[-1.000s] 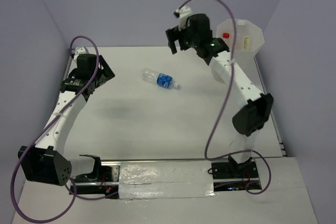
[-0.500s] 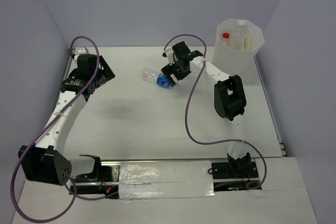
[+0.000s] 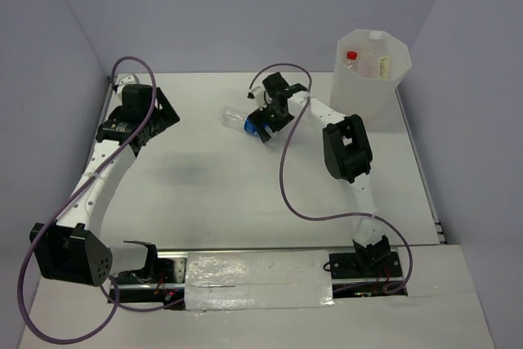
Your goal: Put the plastic bottles in the bin
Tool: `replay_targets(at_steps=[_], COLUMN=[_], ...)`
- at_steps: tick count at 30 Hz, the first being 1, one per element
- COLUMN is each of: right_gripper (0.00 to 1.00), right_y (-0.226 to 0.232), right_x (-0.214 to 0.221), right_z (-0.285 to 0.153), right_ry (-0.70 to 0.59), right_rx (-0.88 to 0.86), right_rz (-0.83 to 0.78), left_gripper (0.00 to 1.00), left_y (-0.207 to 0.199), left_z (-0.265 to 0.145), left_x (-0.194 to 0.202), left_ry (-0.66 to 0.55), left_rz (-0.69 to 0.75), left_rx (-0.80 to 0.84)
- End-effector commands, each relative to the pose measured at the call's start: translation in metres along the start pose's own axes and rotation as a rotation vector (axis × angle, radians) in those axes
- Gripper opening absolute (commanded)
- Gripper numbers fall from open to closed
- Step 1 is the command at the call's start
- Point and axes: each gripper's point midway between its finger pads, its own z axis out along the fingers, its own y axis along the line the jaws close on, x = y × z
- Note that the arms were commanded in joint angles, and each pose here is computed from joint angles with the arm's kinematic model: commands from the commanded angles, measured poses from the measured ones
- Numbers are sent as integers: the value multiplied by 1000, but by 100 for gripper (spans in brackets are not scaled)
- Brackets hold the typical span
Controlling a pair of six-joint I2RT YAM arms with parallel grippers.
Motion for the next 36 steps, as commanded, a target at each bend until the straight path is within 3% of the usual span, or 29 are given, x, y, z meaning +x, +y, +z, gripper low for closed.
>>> replay_targets(at_steps=[1,10,19,24,29,33,36], right_gripper=[93,83,59,58,78,77,70], right_y=[15,33,38,38,38,38,38], right_x=[-23,-29,-25,-22,-14,-11,-11], right_z=[-7,-14,-13,-10,-1,5,6], right_ry=[-48,-52,-43,-36,-10,-4,-5], right_rx=[-21,-45,-18,-1,19,21,22], right_rz=[-36,-68,-64,-56,-45,-36,-32], left_gripper=[100,99,99,100,99,99,100], left_y=[-5,-1,2,3,5,6,6], left_z=[-5,-8,-11,-12,-12,-12,-12], left_x=[-19,-18,-18,-17,-16,-16,-16], left_ry=[-47,-53,-61,-62,-61,-62,-63], left_rz=[1,6,8,9,10,11,11], left_rx=[10,2,-2,-5,-7,-13,-15])
